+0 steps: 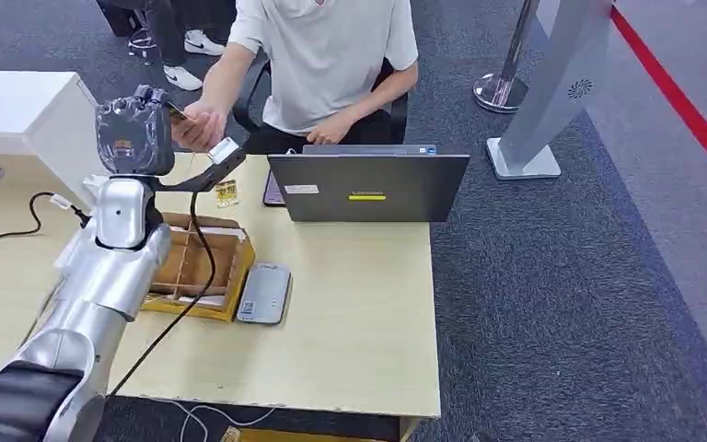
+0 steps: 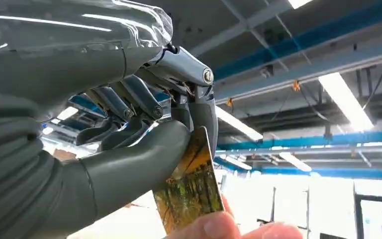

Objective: Pass the card to the sensor for recognition and then transmit it.

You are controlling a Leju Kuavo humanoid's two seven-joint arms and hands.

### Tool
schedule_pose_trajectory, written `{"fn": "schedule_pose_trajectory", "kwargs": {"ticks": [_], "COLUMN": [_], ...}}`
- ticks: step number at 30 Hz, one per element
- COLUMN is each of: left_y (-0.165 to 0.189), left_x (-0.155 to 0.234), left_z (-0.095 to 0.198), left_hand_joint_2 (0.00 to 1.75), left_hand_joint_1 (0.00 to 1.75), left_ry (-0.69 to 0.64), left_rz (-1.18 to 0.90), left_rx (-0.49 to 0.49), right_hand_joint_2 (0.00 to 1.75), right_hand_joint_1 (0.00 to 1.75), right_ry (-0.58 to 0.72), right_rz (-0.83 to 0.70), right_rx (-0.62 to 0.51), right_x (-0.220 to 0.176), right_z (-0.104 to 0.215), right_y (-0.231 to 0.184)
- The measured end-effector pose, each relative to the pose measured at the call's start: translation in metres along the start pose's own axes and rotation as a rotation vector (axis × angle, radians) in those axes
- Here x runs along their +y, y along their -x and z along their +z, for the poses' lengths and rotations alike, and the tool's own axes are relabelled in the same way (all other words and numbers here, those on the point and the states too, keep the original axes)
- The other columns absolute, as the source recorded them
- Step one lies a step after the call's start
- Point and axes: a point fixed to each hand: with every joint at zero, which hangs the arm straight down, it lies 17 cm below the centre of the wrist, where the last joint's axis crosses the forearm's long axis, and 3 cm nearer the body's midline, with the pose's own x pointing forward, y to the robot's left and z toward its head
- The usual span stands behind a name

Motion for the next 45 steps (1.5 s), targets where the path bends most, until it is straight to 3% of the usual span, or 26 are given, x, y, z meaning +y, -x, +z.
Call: {"fn": "schedule_pose_trajectory", "kwargs": {"ticks": [1, 2, 15, 20, 26, 30, 34, 40, 42, 45], "left_y": [0.001, 0.002, 0.023, 0.023, 0.037, 0.054, 0.126, 0.309, 0.379, 0.474], "left_x": [-0.007, -0.011, -0.045, -0.043, -0.026, -0.01, 0.006, 0.048, 0.061, 0.067], "left_z": [0.002, 0.003, 0.028, 0.056, 0.066, 0.085, 0.124, 0.201, 0.243, 0.337], "left_hand_joint_2": [1.75, 1.75, 1.75, 1.75, 1.75, 1.75, 1.75, 1.75, 1.75, 1.75], "left_hand_joint_1": [1.75, 0.0, 0.0, 0.0, 0.0, 0.0, 0.0, 0.0, 0.0, 0.0], "left_ry": [0.021, 0.036, 0.142, 0.158, 0.12, 0.08, 0.043, -0.114, -0.198, -0.433], "left_rz": [-0.004, -0.006, 0.047, 0.27, 0.3, 0.556, 0.72, 0.959, 1.037, 1.176], "left_rx": [0.002, 0.003, 0.016, -0.012, -0.001, 0.011, 0.094, 0.365, 0.497, 0.782], "right_hand_joint_2": [0.0, 0.0, 0.0, 0.0, 0.0, 0.0, 0.0, 0.0, 0.0, 0.0], "right_hand_joint_1": [0.0, 0.0, 0.0, 0.0, 0.0, 0.0, 0.0, 0.0, 0.0, 0.0], "right_ry": [0.001, 0.001, 0.004, 0.043, 0.046, 0.061, 0.052, 0.086, 0.101, 0.141], "right_rz": [-0.001, -0.002, -0.003, -0.009, -0.013, -0.048, -0.098, -0.132, -0.137, -0.117], "right_rx": [0.0, 0.0, 0.007, -0.008, -0.002, -0.015, -0.009, 0.0, 0.015, 0.078], "right_x": [0.001, 0.001, 0.0, -0.007, -0.005, -0.008, -0.01, -0.028, -0.032, -0.043], "right_z": [0.0, 0.0, 0.002, 0.005, 0.007, 0.008, 0.014, 0.017, 0.018, 0.019], "right_y": [0.0, 0.001, 0.005, 0.012, 0.017, 0.017, 0.026, 0.032, 0.036, 0.05]}}
